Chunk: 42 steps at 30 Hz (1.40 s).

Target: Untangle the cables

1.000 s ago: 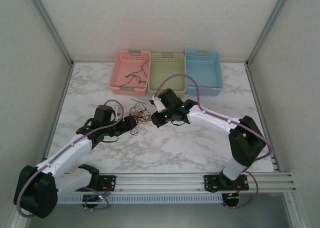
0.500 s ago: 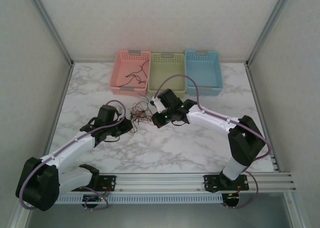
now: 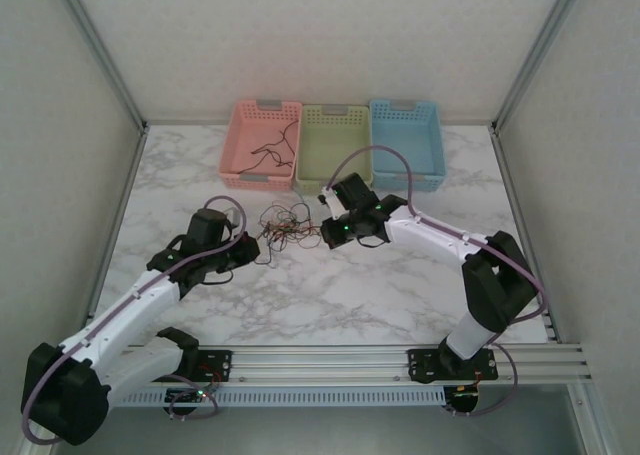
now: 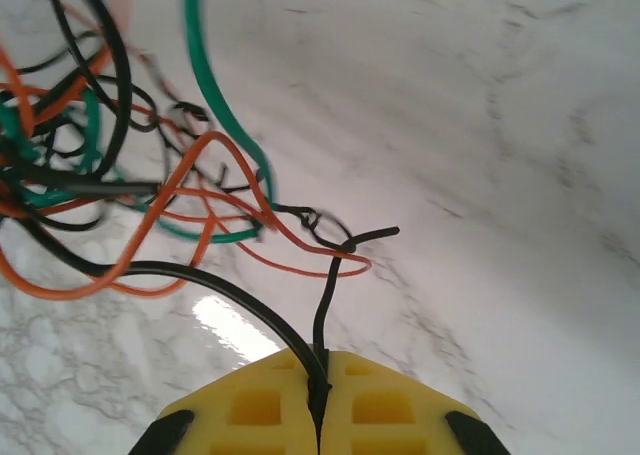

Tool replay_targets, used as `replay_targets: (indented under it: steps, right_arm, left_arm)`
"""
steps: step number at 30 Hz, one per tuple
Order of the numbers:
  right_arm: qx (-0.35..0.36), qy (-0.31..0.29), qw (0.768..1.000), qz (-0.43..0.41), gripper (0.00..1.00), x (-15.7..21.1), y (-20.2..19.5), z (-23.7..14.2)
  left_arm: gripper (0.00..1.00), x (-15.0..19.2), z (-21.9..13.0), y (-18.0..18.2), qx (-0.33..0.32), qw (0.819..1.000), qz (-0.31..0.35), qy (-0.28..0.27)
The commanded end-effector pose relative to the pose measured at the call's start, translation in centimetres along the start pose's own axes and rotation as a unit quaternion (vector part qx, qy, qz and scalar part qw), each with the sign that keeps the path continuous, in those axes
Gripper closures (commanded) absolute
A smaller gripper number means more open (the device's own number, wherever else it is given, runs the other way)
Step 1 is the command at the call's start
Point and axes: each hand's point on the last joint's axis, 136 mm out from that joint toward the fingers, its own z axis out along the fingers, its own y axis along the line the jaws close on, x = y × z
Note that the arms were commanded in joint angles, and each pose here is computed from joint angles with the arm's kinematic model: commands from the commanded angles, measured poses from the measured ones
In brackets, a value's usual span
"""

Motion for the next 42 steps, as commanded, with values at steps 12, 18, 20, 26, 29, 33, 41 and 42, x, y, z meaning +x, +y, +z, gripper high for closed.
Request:
replay_targets:
  steps: [12, 18, 20, 26, 29, 33, 41, 42]
  right_arm:
    - [0.237, 0.041, 0.970, -0.016, 1.00, 3.3, -9.6, -3.8]
    - [0.199, 0.027, 0.980, -0.001, 1.00, 2.9, -8.2, -3.9]
    - [0.176, 0.022, 0.984, 0.006, 1.00, 2.7, -7.4, -3.8]
    - [0.139, 0.008, 0.990, 0.017, 1.00, 2.1, -6.0, -3.8]
    - [0.134, 0.004, 0.991, 0.018, 1.00, 1.8, -5.7, -4.1]
    - [0.118, 0.005, 0.993, 0.018, 1.00, 1.8, -5.2, -3.9]
    - [0.073, 0.015, 0.997, 0.004, 1.00, 2.3, -3.8, -3.4]
    - [0.064, 0.016, 0.998, 0.002, 1.00, 2.3, -3.5, -3.4]
  left_arm:
    - [1.00, -0.7, -2.2, 2.3, -0.067, 0.997, -0.001, -0.030]
    - [1.00, -0.5, -1.9, 2.3, -0.065, 0.998, -0.004, -0.023]
    - [1.00, -0.4, -1.6, 2.2, -0.061, 0.998, -0.004, -0.019]
    - [1.00, 0.0, -0.5, 1.6, -0.047, 0.999, -0.006, 0.006]
    - [0.69, 0.3, -0.1, 1.9, -0.051, 0.999, -0.007, 0.014]
    - [0.41, 0.3, 0.0, 1.8, -0.050, 0.999, -0.008, 0.015]
    - [0.38, -0.7, -0.5, -0.3, -0.012, 1.000, 0.004, 0.007]
    - [0.38, -0.9, -0.4, -0.9, 0.001, 1.000, 0.007, 0.008]
